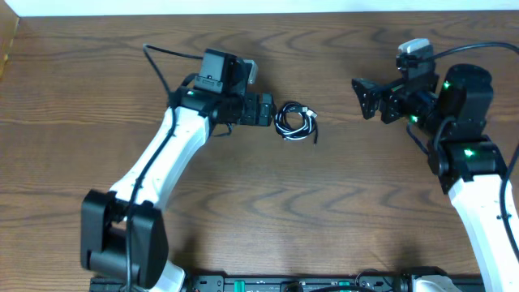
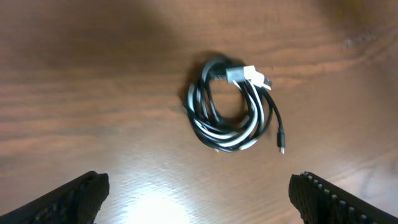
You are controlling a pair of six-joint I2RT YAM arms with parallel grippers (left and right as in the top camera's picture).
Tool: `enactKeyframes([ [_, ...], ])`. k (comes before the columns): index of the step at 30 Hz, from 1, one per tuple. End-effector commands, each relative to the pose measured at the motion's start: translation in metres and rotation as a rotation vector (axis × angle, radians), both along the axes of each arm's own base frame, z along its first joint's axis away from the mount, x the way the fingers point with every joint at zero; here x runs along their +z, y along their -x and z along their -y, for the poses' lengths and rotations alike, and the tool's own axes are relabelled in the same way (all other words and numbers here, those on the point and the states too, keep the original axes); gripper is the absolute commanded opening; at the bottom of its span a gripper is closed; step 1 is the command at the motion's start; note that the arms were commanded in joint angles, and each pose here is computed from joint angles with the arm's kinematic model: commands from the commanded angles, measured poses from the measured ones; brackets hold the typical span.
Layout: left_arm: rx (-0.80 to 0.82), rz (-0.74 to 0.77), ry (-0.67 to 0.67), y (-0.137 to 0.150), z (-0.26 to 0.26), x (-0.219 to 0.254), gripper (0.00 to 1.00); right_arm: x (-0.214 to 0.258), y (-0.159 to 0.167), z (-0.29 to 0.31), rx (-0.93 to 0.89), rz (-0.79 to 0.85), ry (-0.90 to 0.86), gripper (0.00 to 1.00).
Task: Untangle cables
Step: 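Reach the left gripper to the cable bundle and grasp it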
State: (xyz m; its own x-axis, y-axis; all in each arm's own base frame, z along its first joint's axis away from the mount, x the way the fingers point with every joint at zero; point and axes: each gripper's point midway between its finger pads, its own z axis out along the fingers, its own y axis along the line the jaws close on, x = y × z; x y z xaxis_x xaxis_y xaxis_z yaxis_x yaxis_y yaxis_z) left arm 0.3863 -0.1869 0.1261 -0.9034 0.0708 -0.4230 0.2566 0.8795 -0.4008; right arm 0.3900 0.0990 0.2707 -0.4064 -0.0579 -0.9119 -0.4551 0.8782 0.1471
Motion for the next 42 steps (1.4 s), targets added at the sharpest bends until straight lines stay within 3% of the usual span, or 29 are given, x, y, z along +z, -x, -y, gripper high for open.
enactKeyframes([
  [1, 0.014, -0.122, 0.143, 0.007, 0.026, -0.005, 0.98, -0.001, 0.003, -0.017, 0.080, -0.055, -0.092, 0.99],
  [3, 0.023, -0.117, 0.155, 0.000, 0.030, -0.011, 0.97, -0.006, 0.004, -0.021, 0.085, -0.102, -0.142, 0.99],
  [4, 0.032, -0.120, 0.154, -0.003, 0.030, -0.015, 0.90, -0.008, 0.003, -0.021, 0.073, -0.122, -0.161, 0.99],
  [7, 0.270, -0.213, 0.112, -0.013, 0.013, -0.039, 0.80, -0.019, -0.003, -0.017, 0.017, -0.186, -0.208, 0.99],
  [10, 0.451, -0.310, 0.114, -0.014, 0.007, -0.059, 0.75, -0.029, -0.010, -0.011, -0.070, -0.253, -0.265, 0.99],
  [15, 0.582, -0.348, 0.053, -0.011, 0.013, -0.085, 0.72, -0.040, -0.014, -0.008, -0.110, -0.289, -0.273, 0.99],
  [27, 0.686, -0.355, 0.024, -0.006, 0.037, -0.113, 0.61, -0.045, -0.016, -0.007, -0.130, -0.296, -0.256, 0.99],
  [31, 0.676, -0.366, 0.012, -0.004, 0.042, -0.126, 0.51, -0.047, -0.015, -0.007, -0.134, -0.303, -0.254, 0.99],
  [37, 0.684, -0.336, 0.008, -0.006, 0.049, -0.128, 0.29, -0.056, -0.011, -0.004, -0.159, -0.339, -0.237, 0.99],
  [38, 0.685, -0.320, -0.010, -0.005, 0.050, -0.128, 0.20, -0.058, -0.011, -0.003, -0.170, -0.343, -0.229, 0.99],
  [39, 0.682, -0.313, -0.022, -0.003, 0.051, -0.129, 0.19, -0.059, -0.011, -0.002, -0.173, -0.344, -0.226, 0.99],
  [40, 0.677, -0.303, -0.040, 0.001, 0.053, -0.131, 0.08, -0.059, -0.011, -0.004, -0.170, -0.344, -0.225, 0.99],
  [42, 0.660, -0.297, -0.055, 0.007, 0.057, -0.133, 0.07, -0.059, -0.011, -0.005, -0.166, -0.341, -0.225, 0.99],
])
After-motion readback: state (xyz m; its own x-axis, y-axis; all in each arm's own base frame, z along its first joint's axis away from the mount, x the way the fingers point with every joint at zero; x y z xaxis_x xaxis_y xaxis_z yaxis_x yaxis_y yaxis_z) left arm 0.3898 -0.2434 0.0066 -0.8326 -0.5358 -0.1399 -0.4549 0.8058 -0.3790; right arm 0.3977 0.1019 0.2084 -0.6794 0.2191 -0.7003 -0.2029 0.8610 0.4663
